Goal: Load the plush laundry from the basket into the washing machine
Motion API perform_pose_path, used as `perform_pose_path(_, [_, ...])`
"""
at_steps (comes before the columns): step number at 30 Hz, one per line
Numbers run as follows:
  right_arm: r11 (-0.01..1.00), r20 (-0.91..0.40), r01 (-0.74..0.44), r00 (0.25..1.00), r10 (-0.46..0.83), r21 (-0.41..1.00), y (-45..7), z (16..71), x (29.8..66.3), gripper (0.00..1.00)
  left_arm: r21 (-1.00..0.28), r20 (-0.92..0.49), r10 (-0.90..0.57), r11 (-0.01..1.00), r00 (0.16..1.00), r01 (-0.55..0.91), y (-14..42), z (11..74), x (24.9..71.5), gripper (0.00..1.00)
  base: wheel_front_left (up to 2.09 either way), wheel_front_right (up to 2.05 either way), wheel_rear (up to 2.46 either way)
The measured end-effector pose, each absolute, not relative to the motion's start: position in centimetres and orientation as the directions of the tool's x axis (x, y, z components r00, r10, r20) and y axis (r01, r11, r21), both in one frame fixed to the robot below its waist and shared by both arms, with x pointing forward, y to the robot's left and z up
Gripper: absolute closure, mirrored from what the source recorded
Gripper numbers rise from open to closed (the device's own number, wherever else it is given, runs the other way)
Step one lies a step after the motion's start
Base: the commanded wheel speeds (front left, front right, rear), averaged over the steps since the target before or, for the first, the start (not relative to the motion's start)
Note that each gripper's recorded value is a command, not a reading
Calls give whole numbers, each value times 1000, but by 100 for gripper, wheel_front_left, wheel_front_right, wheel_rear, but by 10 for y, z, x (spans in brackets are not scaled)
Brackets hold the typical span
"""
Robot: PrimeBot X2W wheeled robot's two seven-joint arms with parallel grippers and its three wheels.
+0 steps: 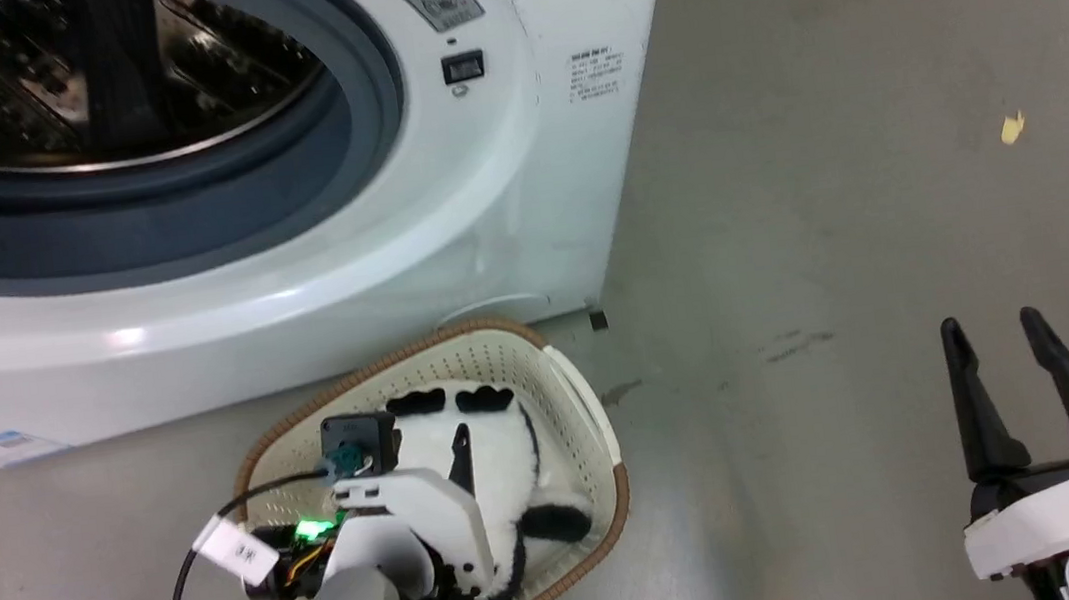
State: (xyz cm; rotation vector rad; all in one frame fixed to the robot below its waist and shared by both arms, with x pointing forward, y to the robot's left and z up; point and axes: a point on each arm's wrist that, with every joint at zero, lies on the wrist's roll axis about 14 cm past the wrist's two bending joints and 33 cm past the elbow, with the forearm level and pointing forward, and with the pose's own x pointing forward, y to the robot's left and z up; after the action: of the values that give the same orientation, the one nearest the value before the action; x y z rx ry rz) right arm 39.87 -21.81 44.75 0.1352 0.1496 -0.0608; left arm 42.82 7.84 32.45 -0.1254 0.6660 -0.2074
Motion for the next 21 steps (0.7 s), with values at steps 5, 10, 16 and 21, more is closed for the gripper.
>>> perform_pose_path(5, [986,-170,91,983,-67,137,-223,438,402,0,-176,-672,-224,974,705,142,74,299,428,0,0,0,0])
perform_pose_path(10, [984,-188,110,979,-83,141,-228,428,406,0,-163,-729,-197,980,656,113,75,275,430,0,0,0,0])
perform_pose_path(16, [981,-207,128,974,-96,148,-232,416,411,0,-156,-780,-184,983,599,99,75,248,430,0,0,0,0])
perform_pose_path(21, [979,-225,141,969,-105,150,-235,406,414,0,-152,-808,-173,985,563,85,78,230,430,0,0,0,0])
